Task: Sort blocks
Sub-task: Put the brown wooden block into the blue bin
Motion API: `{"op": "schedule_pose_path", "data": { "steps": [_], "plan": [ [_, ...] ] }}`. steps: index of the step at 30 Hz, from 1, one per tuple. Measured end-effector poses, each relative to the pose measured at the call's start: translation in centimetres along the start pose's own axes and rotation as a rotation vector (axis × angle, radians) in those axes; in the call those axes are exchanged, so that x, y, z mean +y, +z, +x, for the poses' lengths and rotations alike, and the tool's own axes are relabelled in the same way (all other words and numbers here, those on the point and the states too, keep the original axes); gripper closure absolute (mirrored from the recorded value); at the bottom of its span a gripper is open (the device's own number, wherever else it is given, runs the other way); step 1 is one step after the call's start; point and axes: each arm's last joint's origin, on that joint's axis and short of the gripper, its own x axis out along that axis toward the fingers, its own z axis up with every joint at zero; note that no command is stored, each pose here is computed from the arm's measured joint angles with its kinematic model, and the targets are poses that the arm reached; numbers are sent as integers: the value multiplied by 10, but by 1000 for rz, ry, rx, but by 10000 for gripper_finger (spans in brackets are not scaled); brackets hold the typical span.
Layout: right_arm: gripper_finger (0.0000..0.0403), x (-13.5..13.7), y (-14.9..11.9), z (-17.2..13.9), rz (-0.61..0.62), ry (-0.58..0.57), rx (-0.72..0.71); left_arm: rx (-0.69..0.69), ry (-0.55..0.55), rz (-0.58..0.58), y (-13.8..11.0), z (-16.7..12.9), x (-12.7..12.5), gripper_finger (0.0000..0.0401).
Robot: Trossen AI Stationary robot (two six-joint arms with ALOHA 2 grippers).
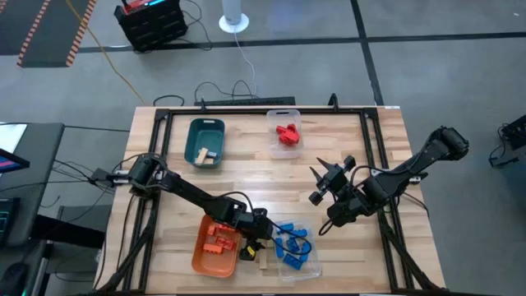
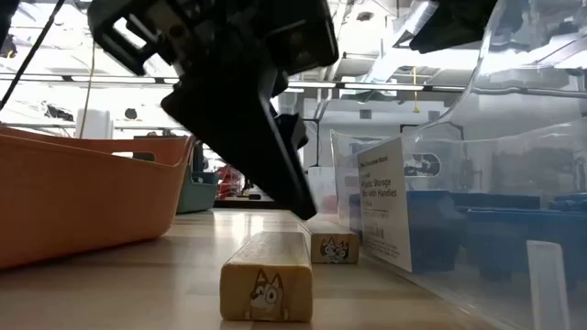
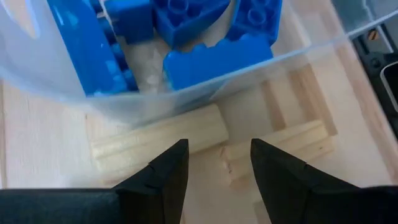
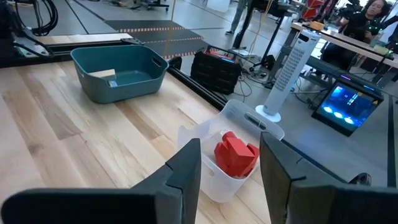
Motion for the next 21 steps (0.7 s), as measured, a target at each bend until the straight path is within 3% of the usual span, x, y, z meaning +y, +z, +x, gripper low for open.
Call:
{"op": "schedule_pose_path", "data": {
  "steps": [8,21],
  "plan": [
    [267,0,0,0,1,0,0,-64,-11,22,6,0,-1,232],
    [267,0,0,0,1,3,1,-6,62,-11,-1,8,18,232]
  ]
}}
